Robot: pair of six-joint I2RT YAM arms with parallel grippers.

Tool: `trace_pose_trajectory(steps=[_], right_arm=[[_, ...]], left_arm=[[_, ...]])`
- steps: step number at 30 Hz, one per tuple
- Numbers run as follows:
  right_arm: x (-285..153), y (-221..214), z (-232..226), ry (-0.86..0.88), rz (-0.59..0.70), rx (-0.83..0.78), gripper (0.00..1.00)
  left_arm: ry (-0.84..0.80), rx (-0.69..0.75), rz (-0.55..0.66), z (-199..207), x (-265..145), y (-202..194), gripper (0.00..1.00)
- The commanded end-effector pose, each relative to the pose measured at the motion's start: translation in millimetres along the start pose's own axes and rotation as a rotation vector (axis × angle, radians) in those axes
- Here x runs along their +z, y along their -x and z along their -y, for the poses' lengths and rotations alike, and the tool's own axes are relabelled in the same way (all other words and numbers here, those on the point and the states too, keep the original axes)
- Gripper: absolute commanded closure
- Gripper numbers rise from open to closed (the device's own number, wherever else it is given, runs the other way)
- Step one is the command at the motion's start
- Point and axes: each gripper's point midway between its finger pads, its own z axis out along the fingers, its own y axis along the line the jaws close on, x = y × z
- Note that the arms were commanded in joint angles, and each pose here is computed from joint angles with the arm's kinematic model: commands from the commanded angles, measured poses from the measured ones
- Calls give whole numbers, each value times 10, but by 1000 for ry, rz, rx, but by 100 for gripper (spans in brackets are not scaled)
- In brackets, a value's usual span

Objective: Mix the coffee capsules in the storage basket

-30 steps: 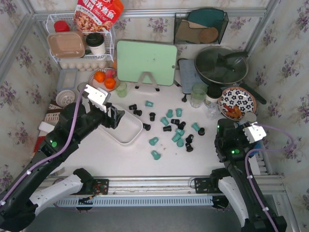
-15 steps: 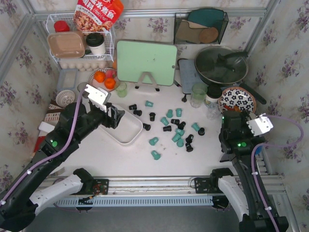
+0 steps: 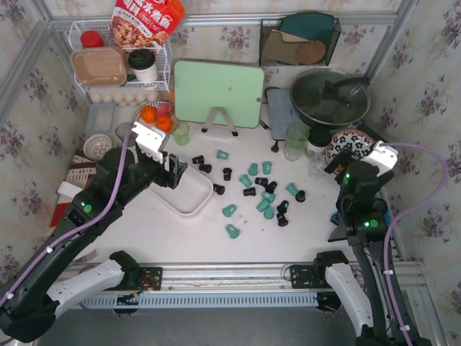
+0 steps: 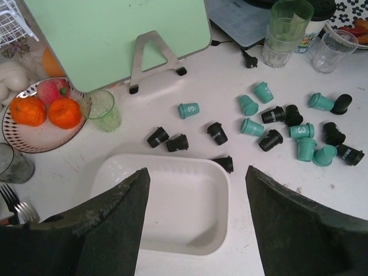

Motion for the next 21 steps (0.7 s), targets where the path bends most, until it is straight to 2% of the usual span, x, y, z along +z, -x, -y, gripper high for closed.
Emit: trace_pose_trajectory(steps=[1, 7, 10, 11, 13, 14, 15, 17, 21], right_arm=[[-100, 160, -675, 376, 40, -48, 0], [-78, 39, -1109, 551, -31, -38, 0], [-92, 66, -1187, 591, 1, 16, 0], [-71, 87, -1167, 575, 22, 50, 0], [-48, 108, -1166, 574, 59, 94, 0], [-42, 108, -1192, 587, 69, 98, 0], [-40, 73, -1235, 609, 61, 91, 0], [-22, -19, -1323, 644, 22, 69, 0], [24, -311, -1513, 723, -95, 4, 0]], left_arm=[[14, -17, -4, -30, 29, -3, 29], [45, -41, -28, -90, 79, -68, 27], [71, -54, -39, -136, 105, -104, 25], [84, -61, -47, -160, 119, -126, 23], [122, -90, -65, -218, 149, -182, 12], [140, -103, -76, -246, 165, -214, 9], [151, -107, -87, -264, 184, -239, 8], [180, -126, -116, -298, 216, -301, 0], [337, -214, -189, -494, 207, -457, 1]])
